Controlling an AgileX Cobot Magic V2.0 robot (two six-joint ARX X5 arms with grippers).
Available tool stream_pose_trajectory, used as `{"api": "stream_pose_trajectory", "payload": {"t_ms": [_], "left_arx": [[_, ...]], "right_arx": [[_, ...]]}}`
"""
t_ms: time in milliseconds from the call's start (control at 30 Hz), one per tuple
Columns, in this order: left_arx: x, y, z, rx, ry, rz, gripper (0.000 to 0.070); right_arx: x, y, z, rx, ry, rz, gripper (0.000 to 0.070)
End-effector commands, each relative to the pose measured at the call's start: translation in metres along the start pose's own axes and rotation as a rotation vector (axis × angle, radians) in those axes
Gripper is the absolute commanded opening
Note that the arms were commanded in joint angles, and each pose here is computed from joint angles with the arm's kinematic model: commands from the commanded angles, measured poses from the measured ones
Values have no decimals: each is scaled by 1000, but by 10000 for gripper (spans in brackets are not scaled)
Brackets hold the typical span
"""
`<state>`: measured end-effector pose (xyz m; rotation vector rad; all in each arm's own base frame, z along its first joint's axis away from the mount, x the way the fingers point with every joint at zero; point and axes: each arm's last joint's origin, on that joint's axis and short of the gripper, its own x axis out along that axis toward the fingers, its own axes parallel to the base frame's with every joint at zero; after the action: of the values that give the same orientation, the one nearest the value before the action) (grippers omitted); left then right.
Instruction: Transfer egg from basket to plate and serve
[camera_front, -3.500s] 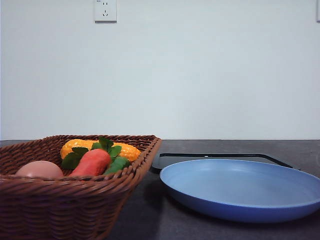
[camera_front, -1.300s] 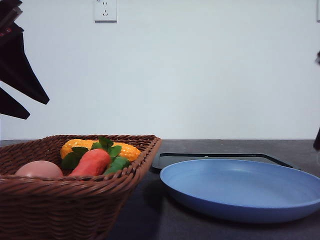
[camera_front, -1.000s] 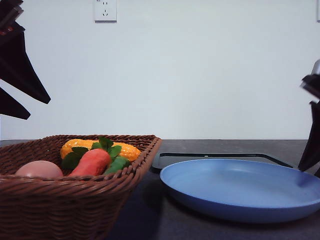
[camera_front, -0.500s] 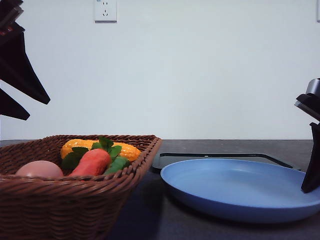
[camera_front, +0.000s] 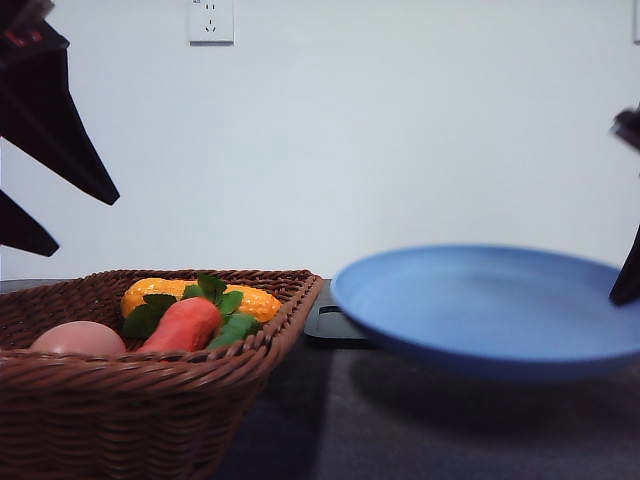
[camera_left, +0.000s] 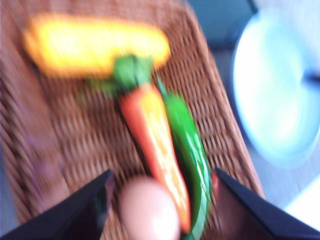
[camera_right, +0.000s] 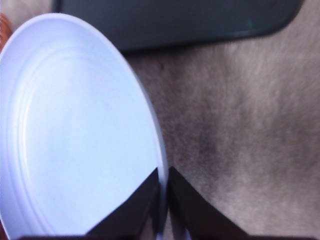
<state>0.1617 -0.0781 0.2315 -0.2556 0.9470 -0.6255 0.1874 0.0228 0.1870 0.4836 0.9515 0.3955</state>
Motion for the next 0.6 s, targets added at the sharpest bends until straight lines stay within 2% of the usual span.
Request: {"api": "stream_pose_trajectory", "payload": {"t_ms": [0,133,300,567], "left_arx": [[-5,-9,7,16,14,24,408],[-14,-27,9,59,61,85,409],[-13,-44,9,86,98,75,409],[18,-47,5,88,212,156,408]], "right_arx": [[-7,4,4,3,-38,9,0],[-20,7,4,-1,-97,15,0],[-28,12,3,-18,-136,26,0],[-28,12,3,-16,-136,26,0]]}}
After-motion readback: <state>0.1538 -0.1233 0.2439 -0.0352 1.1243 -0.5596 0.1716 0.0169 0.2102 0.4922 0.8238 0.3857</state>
